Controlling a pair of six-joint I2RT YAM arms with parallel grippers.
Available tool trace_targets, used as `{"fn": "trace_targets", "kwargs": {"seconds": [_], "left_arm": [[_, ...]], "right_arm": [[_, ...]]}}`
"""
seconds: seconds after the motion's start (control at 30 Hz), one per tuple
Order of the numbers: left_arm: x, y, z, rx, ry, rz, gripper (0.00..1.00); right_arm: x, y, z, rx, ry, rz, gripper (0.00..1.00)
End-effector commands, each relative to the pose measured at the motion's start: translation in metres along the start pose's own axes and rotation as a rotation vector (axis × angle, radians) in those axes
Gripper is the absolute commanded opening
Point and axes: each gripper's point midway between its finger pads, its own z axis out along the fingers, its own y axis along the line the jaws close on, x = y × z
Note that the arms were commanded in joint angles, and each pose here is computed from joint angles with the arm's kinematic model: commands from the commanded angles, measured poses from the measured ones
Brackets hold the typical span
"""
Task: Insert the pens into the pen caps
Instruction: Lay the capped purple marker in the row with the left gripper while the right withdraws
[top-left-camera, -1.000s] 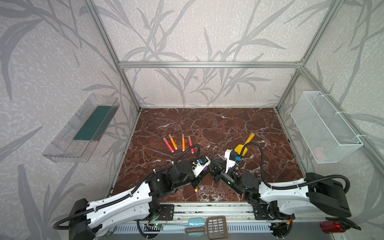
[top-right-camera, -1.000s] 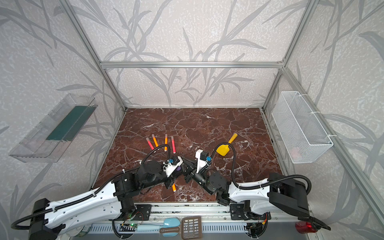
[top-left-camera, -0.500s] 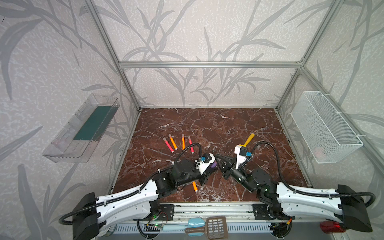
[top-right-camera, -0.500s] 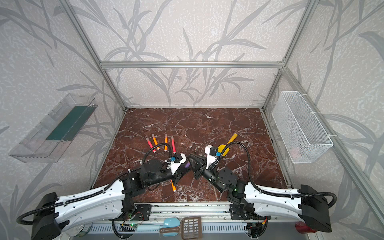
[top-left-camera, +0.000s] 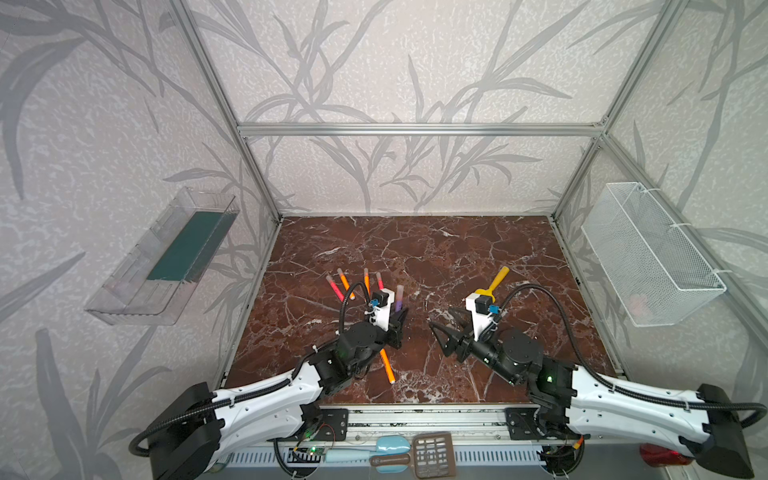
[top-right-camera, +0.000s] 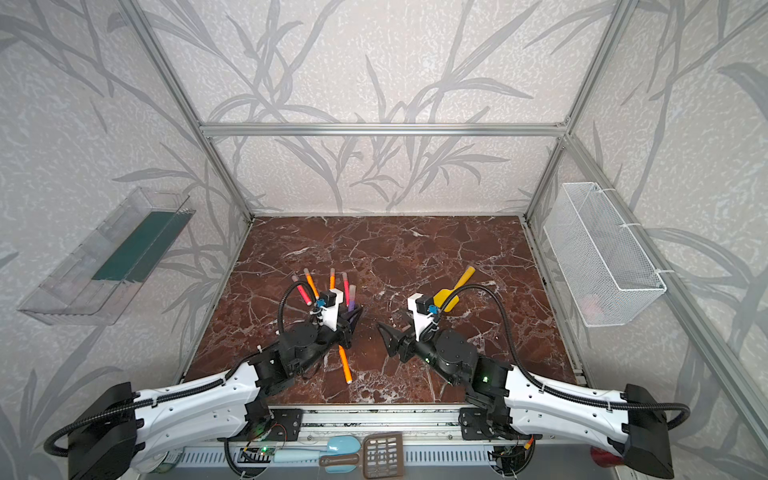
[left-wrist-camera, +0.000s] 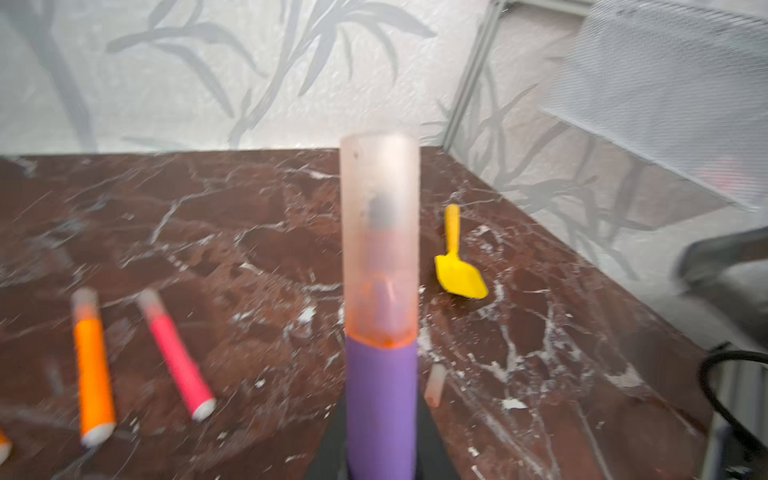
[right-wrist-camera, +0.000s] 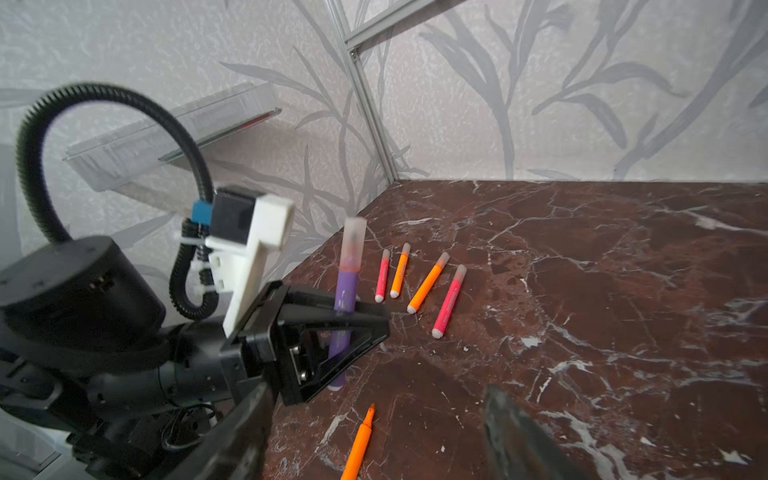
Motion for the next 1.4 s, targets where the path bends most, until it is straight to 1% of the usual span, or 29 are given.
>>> {"fn": "trace_targets", "kwargs": {"seconds": [0.0,0.13,0.2,0.3,0.5,0.63,0.7,0.77,0.93,1.1,1.2,1.37], "left_arm": [[0.006,0.048,-0.004,-0.205,-0.005,-0.093,0.0],[0.021,0.088,-0.006,-0.303,0.042,-0.195,0.0],[0.024,0.095,-0.004,-0.312,0.062,-0.214,0.0],[0.022,0.093,0.002,-0.307,0.1,-0.217,0.0],[0.029,0.089,0.029,-0.306,0.182,-0.22,0.0],[0.038,0.083,0.059,-0.288,0.268,-0.236,0.0],[0.043,0.081,0.071,-0.29,0.307,-0.235,0.0],[0.045,0.084,0.081,-0.316,0.319,-0.235,0.0],[0.049,0.094,0.106,-0.35,0.341,-0.269,0.0],[0.065,0.11,0.126,-0.404,0.406,-0.312,0.0],[0.073,0.113,0.137,-0.405,0.429,-0.32,0.0],[0.083,0.12,0.145,-0.448,0.479,-0.305,0.0]], "right_arm": [[-0.01,-0.039,-0.016,0.175,-0.04,-0.067,0.83],[-0.01,-0.079,-0.035,0.331,-0.087,-0.094,0.84],[-0.008,-0.098,-0.042,0.399,-0.107,-0.107,0.85],[-0.006,-0.13,-0.052,0.51,-0.125,-0.12,0.87],[0.004,-0.187,-0.065,0.72,-0.097,-0.135,0.87],[0.012,-0.22,-0.069,0.83,-0.069,-0.11,0.87],[0.015,-0.235,-0.075,0.898,-0.077,-0.075,0.87],[0.017,-0.24,-0.073,0.897,-0.065,-0.048,0.87],[0.021,-0.24,-0.067,0.874,-0.05,-0.04,0.86],[0.024,-0.242,-0.064,0.883,-0.025,-0.04,0.86],[0.024,-0.243,-0.062,0.885,-0.017,-0.04,0.85],[0.025,-0.243,-0.061,0.888,-0.012,-0.041,0.85]]}}
